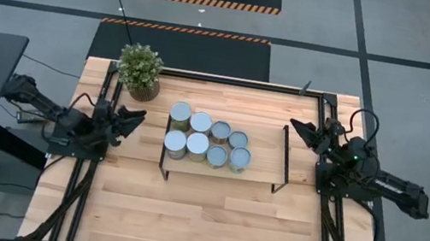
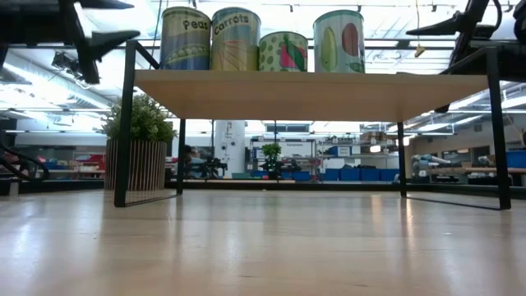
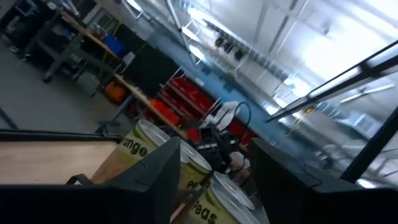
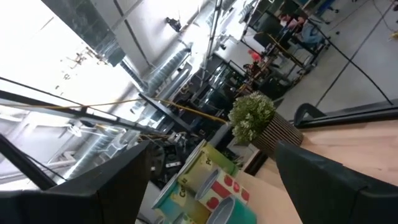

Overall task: Pick and place cans onto a shelf
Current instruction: Return to Home Position

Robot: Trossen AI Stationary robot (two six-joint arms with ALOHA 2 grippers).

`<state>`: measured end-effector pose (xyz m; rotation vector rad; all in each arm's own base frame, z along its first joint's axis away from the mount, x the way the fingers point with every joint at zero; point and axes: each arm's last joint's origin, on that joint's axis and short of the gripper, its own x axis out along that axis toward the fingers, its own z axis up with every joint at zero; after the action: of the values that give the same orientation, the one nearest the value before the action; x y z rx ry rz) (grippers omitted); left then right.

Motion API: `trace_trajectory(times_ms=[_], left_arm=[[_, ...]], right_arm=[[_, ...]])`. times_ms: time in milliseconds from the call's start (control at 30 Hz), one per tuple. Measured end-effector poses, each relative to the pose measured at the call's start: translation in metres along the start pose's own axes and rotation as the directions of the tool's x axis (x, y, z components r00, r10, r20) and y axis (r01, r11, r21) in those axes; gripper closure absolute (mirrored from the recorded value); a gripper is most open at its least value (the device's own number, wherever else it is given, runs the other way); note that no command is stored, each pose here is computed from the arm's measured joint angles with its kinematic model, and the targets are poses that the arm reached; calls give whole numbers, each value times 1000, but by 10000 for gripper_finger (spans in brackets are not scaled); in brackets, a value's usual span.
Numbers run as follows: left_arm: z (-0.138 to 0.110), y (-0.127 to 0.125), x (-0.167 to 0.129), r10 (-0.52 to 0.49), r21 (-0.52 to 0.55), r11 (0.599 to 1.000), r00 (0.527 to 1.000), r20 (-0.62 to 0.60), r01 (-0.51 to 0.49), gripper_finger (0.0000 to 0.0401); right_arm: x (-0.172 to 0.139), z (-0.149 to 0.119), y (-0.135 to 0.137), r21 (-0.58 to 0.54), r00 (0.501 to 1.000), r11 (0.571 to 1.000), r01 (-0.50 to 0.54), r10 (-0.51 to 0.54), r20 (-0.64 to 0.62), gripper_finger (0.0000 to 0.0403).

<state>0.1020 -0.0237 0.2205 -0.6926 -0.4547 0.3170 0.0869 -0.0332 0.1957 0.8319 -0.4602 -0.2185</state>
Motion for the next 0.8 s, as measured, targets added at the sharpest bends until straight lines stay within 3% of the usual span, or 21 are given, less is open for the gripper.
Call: trace_trajectory(times_ms=[167, 433, 600, 700, 800], left_arm=[[-5, 14, 1, -8, -4, 1000, 1000, 29, 9, 204], [-2, 28, 12, 2, 39, 999, 1000, 31, -3, 204], [5, 35, 13, 13, 76, 997, 998, 63, -17, 204], [11, 35, 9, 18, 106, 994, 994, 108, -30, 204], [6, 40, 7, 53, 89, 994, 998, 47, -57, 204]], right_arm=[[0, 1, -1, 38, 1000, 999, -7, 7, -10, 59], [0, 5, -2, 2, 997, 999, 34, -34, 69, 59], [-1, 11, 4, 1, 991, 1000, -28, 28, 128, 60], [-1, 12, 5, -5, 990, 999, -50, 50, 134, 72], [0, 8, 3, -6, 996, 999, -37, 38, 76, 98]])
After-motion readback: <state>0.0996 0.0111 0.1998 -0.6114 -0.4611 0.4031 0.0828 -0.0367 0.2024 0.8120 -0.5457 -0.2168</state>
